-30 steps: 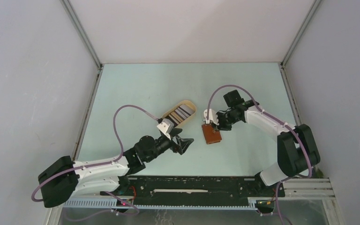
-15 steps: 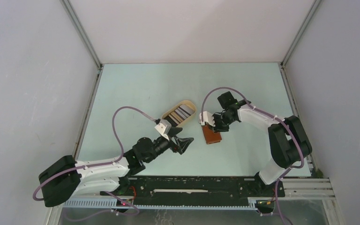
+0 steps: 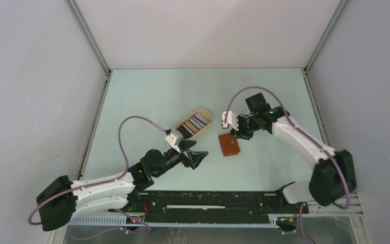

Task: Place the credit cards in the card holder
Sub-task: Reset both arms

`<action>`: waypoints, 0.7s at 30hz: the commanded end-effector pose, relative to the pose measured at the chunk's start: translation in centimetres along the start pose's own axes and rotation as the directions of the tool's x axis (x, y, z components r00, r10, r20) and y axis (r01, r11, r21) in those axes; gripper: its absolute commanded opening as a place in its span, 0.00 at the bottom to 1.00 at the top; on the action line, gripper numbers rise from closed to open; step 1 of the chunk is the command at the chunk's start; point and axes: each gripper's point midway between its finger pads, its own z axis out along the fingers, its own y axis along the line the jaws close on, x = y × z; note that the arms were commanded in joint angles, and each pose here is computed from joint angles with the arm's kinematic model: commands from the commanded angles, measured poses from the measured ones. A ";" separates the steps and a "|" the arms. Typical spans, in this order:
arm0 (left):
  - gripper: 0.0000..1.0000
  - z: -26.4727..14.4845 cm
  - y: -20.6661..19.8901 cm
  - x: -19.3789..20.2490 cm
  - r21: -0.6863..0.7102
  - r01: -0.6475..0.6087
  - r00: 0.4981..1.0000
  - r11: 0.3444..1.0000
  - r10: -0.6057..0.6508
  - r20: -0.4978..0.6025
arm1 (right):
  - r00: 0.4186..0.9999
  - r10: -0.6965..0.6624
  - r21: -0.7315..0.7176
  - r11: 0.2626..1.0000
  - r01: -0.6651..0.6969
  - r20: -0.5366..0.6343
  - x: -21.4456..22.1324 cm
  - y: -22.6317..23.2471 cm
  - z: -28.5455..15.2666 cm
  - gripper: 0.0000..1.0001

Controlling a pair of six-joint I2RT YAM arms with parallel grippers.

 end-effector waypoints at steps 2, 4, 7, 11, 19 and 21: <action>0.83 -1.0 -1.3 -5.8 -0.014 0.064 0.996 0.998 -0.063 0.061 | 0.976 0.144 0.169 0.971 -0.172 0.164 -5.5 0.3 -8.6 0.56; 0.85 -1.9 -1.0 -7.9 -0.047 0.075 0.995 0.996 -0.072 0.075 | 0.942 0.216 0.230 0.933 -0.277 0.259 -6.5 0.4 -11.9 0.76; 0.91 -3.5 -0.3 -12.0 -0.088 0.115 0.987 0.989 -0.104 0.121 | 0.869 0.268 0.303 0.860 -0.410 0.416 -7.4 0.3 -17.8 0.99; 0.94 -5.4 1.6 -15.8 -0.147 0.151 0.978 0.978 -0.126 0.166 | 0.761 0.323 0.366 0.728 -0.580 0.563 -8.4 0.5 -24.0 1.00; 0.99 -7.2 3.2 -18.5 -0.249 0.117 0.990 0.961 -0.093 0.105 | 0.584 0.347 0.388 0.490 -0.780 0.734 -9.2 0.5 -28.5 1.00; 1.00 -7.7 3.3 -18.9 -0.273 0.094 0.993 0.957 -0.070 0.096 | 0.568 0.349 0.381 0.477 -0.792 0.746 -9.3 0.7 -28.8 1.00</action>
